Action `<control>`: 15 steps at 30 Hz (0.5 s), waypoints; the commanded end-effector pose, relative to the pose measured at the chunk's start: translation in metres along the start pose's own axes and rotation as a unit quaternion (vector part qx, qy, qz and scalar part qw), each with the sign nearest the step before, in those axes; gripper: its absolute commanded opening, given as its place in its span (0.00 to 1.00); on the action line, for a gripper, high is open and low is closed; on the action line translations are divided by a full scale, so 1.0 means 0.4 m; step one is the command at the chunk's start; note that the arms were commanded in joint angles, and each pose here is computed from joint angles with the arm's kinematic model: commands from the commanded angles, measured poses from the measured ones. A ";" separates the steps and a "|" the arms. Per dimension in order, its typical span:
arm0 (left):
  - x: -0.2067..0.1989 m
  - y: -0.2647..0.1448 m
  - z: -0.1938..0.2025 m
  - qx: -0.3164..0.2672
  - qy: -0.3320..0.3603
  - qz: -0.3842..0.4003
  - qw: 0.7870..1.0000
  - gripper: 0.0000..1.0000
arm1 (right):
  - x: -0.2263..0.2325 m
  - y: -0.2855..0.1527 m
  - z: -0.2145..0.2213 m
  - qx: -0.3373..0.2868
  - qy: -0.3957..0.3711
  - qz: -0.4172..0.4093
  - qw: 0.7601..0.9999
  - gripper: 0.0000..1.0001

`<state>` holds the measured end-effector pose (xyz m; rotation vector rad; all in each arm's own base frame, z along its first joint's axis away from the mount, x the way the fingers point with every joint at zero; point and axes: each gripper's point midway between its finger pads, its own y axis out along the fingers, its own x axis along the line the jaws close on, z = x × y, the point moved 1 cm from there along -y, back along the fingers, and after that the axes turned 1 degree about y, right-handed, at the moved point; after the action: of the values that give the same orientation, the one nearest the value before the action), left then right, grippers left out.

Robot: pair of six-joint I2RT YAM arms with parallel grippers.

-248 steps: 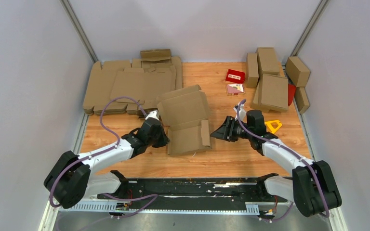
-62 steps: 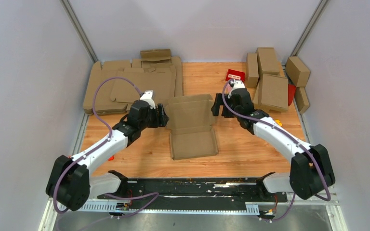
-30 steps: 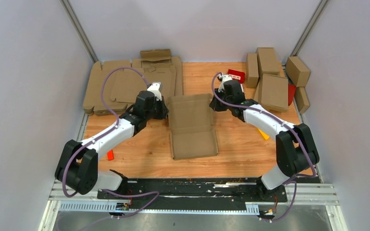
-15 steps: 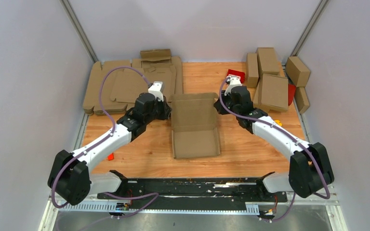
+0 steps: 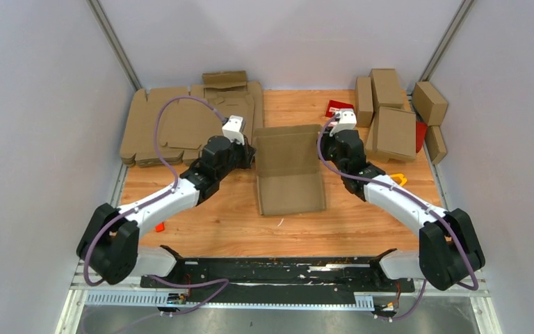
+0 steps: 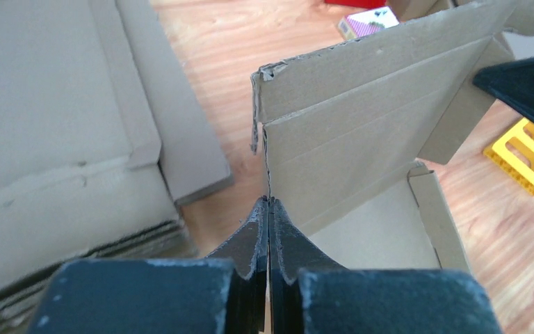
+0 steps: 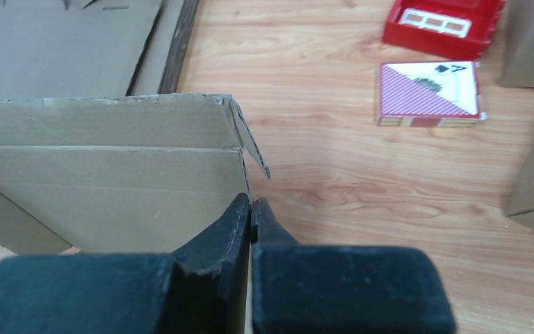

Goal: Fold the paper box

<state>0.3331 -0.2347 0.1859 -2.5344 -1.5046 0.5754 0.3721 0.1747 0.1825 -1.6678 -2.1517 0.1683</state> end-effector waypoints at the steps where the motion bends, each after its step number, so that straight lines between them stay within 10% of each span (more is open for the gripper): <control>1: -0.046 0.055 -0.083 -0.094 0.019 0.047 0.994 0.00 | -0.023 -0.001 -0.098 -0.114 0.007 0.032 0.993 0.00; 15: -0.077 0.037 -0.009 -0.156 0.051 0.048 0.985 0.00 | -0.039 -0.032 0.017 -0.158 -0.007 0.025 0.987 0.05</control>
<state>0.3392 -0.2658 0.1638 -2.7284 -1.4945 0.3521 0.3669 0.1527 0.1497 -1.8635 -2.1649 0.0487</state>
